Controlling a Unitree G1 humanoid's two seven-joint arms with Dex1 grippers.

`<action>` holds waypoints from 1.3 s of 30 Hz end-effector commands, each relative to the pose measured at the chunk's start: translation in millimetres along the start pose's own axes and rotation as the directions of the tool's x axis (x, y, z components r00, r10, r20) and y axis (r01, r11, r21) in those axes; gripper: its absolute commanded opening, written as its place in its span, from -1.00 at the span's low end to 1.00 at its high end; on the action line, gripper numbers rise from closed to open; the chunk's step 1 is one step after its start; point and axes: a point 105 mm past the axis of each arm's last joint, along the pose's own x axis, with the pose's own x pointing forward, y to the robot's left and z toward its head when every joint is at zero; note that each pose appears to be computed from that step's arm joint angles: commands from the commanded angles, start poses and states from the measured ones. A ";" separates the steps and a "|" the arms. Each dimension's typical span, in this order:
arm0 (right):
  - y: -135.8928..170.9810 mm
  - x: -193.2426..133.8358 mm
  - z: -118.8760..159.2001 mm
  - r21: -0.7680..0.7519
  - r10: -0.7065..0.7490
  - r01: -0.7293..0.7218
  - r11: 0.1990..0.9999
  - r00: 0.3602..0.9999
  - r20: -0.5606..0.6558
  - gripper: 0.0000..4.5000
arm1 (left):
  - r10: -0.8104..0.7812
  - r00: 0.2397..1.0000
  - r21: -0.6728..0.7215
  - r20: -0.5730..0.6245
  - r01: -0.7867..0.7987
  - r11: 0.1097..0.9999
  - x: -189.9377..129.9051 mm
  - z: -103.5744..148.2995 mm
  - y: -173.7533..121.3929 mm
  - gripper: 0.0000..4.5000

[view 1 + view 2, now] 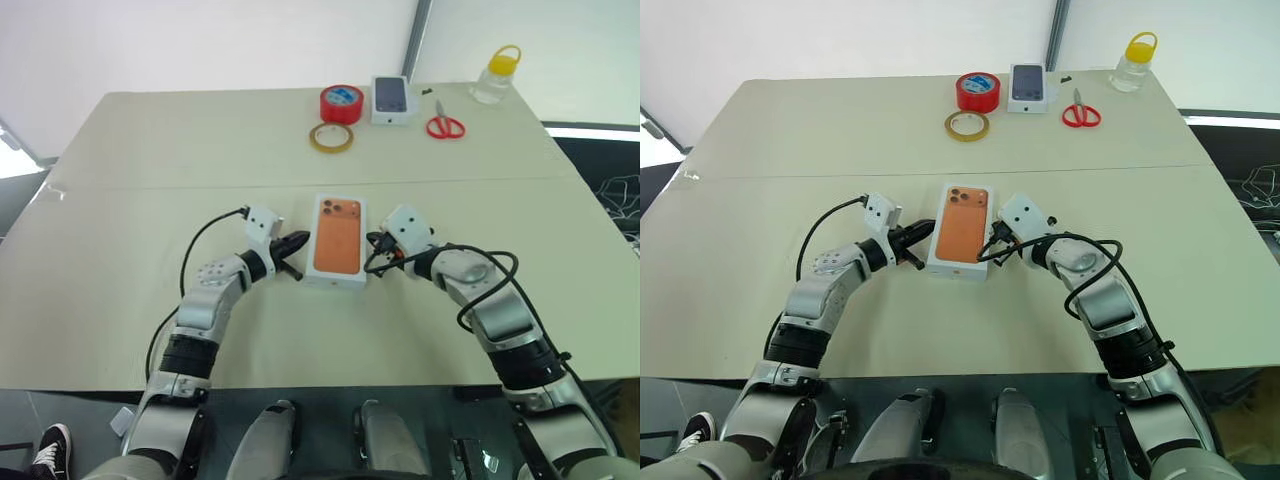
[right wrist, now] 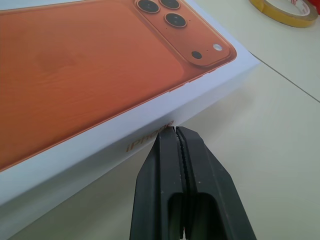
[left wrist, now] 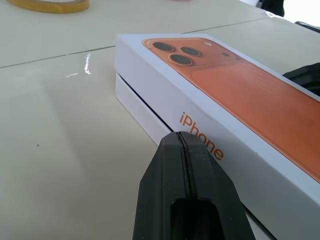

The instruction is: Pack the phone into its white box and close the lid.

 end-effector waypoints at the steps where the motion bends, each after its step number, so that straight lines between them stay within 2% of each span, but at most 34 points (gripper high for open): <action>1: 5.3 0.6 20.1 -0.030 0.011 -0.009 1.000 0.998 0.068 -0.98 | -0.044 0.998 0.033 0.035 0.043 0.999 6.0 11.1 -9.3 -1.00; 22: 15.0 -2.2 15.8 -0.039 0.040 -0.039 0.999 0.998 0.041 -0.98 | -0.018 0.999 0.012 0.026 0.017 1.000 -3.0 4.3 -8.7 -1.00; 29: 19.7 -4.0 2.9 -0.092 0.051 -0.052 0.994 0.999 -0.008 -0.98 | 0.003 1.000 0.012 0.003 -0.003 1.000 -12.9 -3.0 -2.4 -1.00; 34: 0.3 -8.6 -0.8 -0.099 -0.004 0.001 0.995 1.000 -0.029 -0.98 | 0.044 0.999 0.017 0.005 -0.044 0.999 -24.3 0.9 10.9 -1.00; 39: -34.8 -13.4 11.8 -0.100 -0.086 0.087 0.991 0.996 0.009 -0.98 | 0.084 0.992 -0.013 0.092 -0.083 0.996 -20.8 31.0 26.2 -1.00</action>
